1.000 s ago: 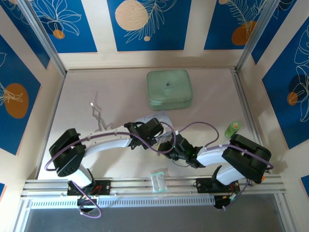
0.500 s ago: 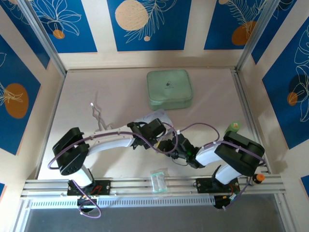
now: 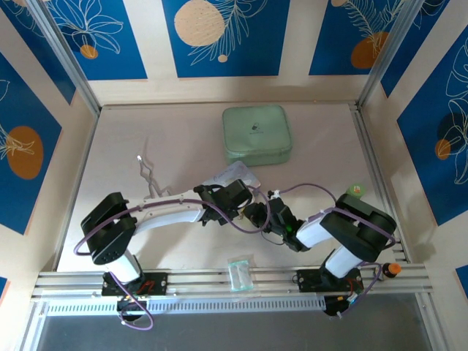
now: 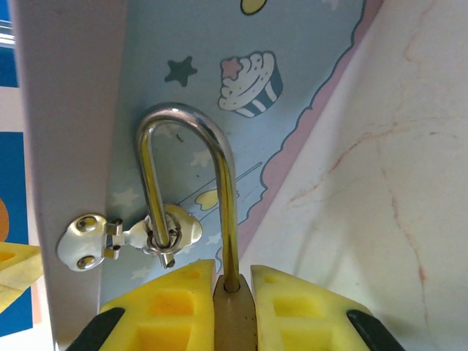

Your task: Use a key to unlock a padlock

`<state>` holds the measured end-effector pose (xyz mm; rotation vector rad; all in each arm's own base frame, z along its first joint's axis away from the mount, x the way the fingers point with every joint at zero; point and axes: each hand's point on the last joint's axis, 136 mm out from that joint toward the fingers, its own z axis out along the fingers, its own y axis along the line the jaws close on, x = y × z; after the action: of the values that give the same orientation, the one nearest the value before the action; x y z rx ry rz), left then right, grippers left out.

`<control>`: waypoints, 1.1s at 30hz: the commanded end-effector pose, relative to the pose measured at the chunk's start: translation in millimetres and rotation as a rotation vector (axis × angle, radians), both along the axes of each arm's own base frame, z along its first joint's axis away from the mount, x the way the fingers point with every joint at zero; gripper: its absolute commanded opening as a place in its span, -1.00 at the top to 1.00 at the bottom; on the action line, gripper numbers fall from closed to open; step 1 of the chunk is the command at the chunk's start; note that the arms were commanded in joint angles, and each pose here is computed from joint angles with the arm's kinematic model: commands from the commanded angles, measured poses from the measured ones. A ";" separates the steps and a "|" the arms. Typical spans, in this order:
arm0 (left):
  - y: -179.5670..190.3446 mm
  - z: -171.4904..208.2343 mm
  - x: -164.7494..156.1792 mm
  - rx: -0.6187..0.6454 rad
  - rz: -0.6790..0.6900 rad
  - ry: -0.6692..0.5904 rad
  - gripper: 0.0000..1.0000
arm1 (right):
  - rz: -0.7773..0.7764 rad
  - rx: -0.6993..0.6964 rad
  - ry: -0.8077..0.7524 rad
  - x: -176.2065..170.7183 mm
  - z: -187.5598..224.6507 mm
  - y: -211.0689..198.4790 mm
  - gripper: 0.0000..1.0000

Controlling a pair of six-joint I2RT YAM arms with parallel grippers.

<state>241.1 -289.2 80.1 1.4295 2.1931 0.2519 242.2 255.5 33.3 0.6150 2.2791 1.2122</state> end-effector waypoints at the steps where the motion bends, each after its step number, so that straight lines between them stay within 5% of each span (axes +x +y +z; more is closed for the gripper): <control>1: 49.7 -61.2 -50.5 0.242 -0.037 0.249 0.04 | -0.040 0.009 -0.055 16.0 8.5 -3.4 0.84; 16: 51.2 -51.3 -38.4 0.236 -0.013 0.165 0.01 | -0.051 0.047 -0.001 20.3 1.1 -18.4 0.84; 33: 48.8 -7.5 23.1 0.152 0.300 -0.180 -0.64 | 0.136 -0.147 0.453 -31.7 -78.4 -51.0 0.83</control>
<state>260.3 -259.1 73.8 1.1910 2.2348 0.5356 262.3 236.2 19.8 0.6858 2.4348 1.3199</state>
